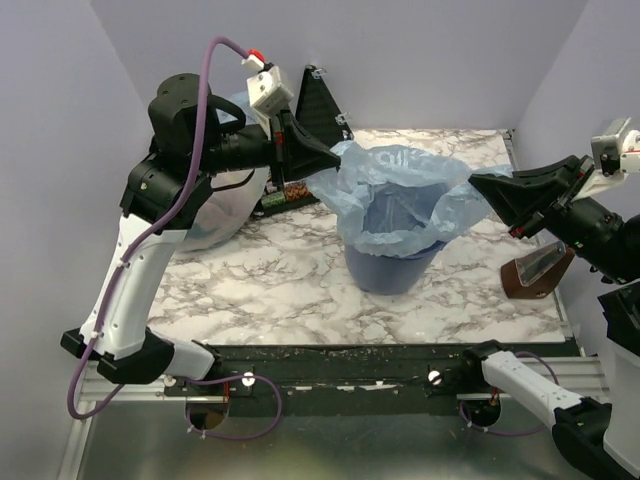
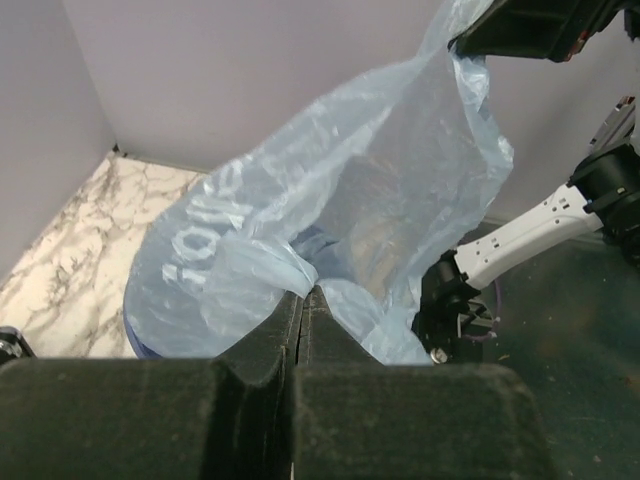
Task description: Put the trash bags into the trash bin
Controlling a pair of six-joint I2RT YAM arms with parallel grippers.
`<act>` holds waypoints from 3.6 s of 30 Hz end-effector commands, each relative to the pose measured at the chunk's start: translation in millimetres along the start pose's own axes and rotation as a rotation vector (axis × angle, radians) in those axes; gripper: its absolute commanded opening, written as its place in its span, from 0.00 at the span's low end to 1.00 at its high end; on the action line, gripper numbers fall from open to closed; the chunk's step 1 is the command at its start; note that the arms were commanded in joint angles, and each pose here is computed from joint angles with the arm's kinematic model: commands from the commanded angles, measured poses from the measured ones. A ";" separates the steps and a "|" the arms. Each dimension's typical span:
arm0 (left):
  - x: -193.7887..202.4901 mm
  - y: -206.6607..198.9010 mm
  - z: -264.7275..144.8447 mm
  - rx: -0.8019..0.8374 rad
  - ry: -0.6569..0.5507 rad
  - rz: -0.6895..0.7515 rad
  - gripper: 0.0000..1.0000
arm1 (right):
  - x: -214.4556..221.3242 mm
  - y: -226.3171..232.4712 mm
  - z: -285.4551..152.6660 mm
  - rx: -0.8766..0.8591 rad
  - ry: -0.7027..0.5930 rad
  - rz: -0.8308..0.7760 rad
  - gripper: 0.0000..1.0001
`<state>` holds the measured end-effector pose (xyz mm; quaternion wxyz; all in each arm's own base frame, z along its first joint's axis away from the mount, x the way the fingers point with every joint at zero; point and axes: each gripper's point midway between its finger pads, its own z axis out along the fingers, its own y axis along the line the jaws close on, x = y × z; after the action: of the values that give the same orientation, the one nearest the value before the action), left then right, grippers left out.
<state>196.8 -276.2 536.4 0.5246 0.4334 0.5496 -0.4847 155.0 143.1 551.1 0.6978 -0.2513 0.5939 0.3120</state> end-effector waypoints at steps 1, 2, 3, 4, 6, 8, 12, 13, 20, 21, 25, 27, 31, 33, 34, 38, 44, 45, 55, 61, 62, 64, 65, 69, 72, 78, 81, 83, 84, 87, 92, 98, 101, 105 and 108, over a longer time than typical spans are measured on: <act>10.5 8.4 3.2 -0.038 0.002 -0.033 0.00 | 15.6 -8.7 2.0 0.035 0.038 0.019 0.01; 15.0 16.0 6.1 -0.060 0.005 -0.045 0.00 | 19.1 -16.3 5.4 0.068 0.043 0.031 0.01; 18.1 25.0 9.6 -0.084 0.005 -0.050 0.00 | 24.8 -23.7 10.1 0.092 0.054 0.042 0.01; 21.0 36.9 13.1 -0.123 0.003 -0.062 0.00 | 31.0 -32.2 16.1 0.119 0.067 0.048 0.01; 26.5 59.7 20.6 -0.184 -0.003 -0.092 0.00 | 46.4 -49.4 27.9 0.171 0.092 0.062 0.01; 31.7 82.2 28.7 -0.225 -0.010 -0.110 0.00 | 57.8 -65.6 38.6 0.221 0.110 0.073 0.01; 28.7 118.6 38.8 -0.277 -0.041 -0.158 0.00 | 67.0 -89.1 53.3 0.308 0.131 0.108 0.01; 31.9 127.0 42.2 -0.279 -0.039 -0.174 0.00 | 70.4 -93.4 55.9 0.322 0.141 0.111 0.01; 47.6 169.3 55.5 -0.285 -0.015 -0.245 0.00 | 91.8 -124.3 68.1 0.432 0.195 0.110 0.01; 53.2 170.6 57.8 -0.267 -0.005 -0.257 0.00 | 95.1 -127.9 68.3 0.445 0.206 0.109 0.01; 45.1 149.7 57.1 -0.187 -0.016 -0.262 0.00 | 91.1 -125.3 56.9 0.460 0.213 0.126 0.01; 31.0 128.8 53.6 -0.145 -0.040 -0.242 0.00 | 69.0 -102.6 47.4 0.383 0.172 0.117 0.01; 51.6 126.7 73.3 -0.153 -0.068 -0.266 0.00 | 83.2 -88.0 29.9 0.347 0.214 0.107 0.01; 71.4 131.6 89.0 -0.119 -0.051 -0.318 0.00 | 103.1 -96.4 29.6 0.377 0.258 0.104 0.01; 79.7 133.7 94.0 -0.110 -0.044 -0.333 0.00 | 111.5 -97.9 33.6 0.365 0.277 0.100 0.01; 96.3 159.6 95.1 -0.140 -0.055 -0.378 0.00 | 134.4 -98.3 59.1 0.282 0.297 0.125 0.01; 70.5 188.2 57.0 -0.176 -0.125 -0.352 0.00 | 146.9 -89.4 110.3 0.110 0.305 0.260 0.01; 66.4 184.9 47.9 -0.168 -0.123 -0.350 0.00 | 143.8 -82.5 117.2 0.068 0.303 0.271 0.01; 137.2 144.7 60.4 -0.121 -0.017 -0.466 0.00 | 165.1 -82.9 97.6 0.152 0.349 0.300 0.01; 162.3 134.8 117.7 -0.037 0.030 -0.508 0.00 | 199.9 -66.3 52.2 0.182 0.434 0.321 0.01; 164.3 137.6 122.1 -0.039 0.031 -0.512 0.00 | 205.3 -66.6 50.3 0.187 0.445 0.322 0.01; 171.0 145.3 126.7 -0.045 0.039 -0.513 0.00 | 211.5 -68.4 52.3 0.188 0.456 0.327 0.01; 172.5 148.2 127.1 -0.051 0.042 -0.502 0.00 | 215.2 -70.4 56.2 0.186 0.462 0.331 0.01; 169.3 152.0 123.0 -0.041 0.052 -0.479 0.00 | 234.8 -74.2 77.8 0.153 0.504 0.396 0.01; 163.8 150.5 115.7 -0.031 0.058 -0.456 0.00 | 245.4 -84.7 91.7 0.173 0.513 0.415 0.01; 117.0 184.5 69.7 -0.178 -0.045 -0.328 0.00 | 178.1 -117.4 102.9 0.233 0.356 0.223 0.01; 114.9 206.9 50.6 -0.239 -0.030 -0.326 0.00 | 155.3 -132.5 100.1 0.246 0.306 0.158 0.01; 117.0 221.1 44.6 -0.276 -0.022 -0.337 0.00 | 150.3 -149.3 97.4 0.278 0.297 0.153 0.01; 120.3 227.5 43.6 -0.291 -0.015 -0.349 0.00 | 151.2 -158.2 96.9 0.294 0.300 0.157 0.01; 129.4 246.8 44.5 -0.328 -0.002 -0.384 0.00 | 163.0 -188.0 97.7 0.331 0.331 0.161 0.01; 154.3 276.0 42.7 -0.392 0.036 -0.413 0.00 | 184.0 -231.4 94.6 0.396 0.382 0.156 0.01; 184.8 280.7 35.1 -0.406 0.090 -0.465 0.00 | 210.7 -258.4 74.1 0.426 0.443 0.152 0.01; 199.2 272.2 27.9 -0.409 0.132 -0.495 0.00 | 227.0 -250.4 64.8 0.411 0.473 0.178 0.01; 231.7 259.1 16.9 -0.396 0.202 -0.574 0.00 | 259.0 -237.0 50.7 0.392 0.539 0.223 0.01; 247.4 243.6 10.7 -0.373 0.227 -0.605 0.00 | 275.0 -229.0 41.4 0.389 0.569 0.250 0.01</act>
<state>452.2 -266.5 278.1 0.3900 0.1874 0.7813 -0.4498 396.2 50.5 304.1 0.5213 -0.1039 0.8276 0.1805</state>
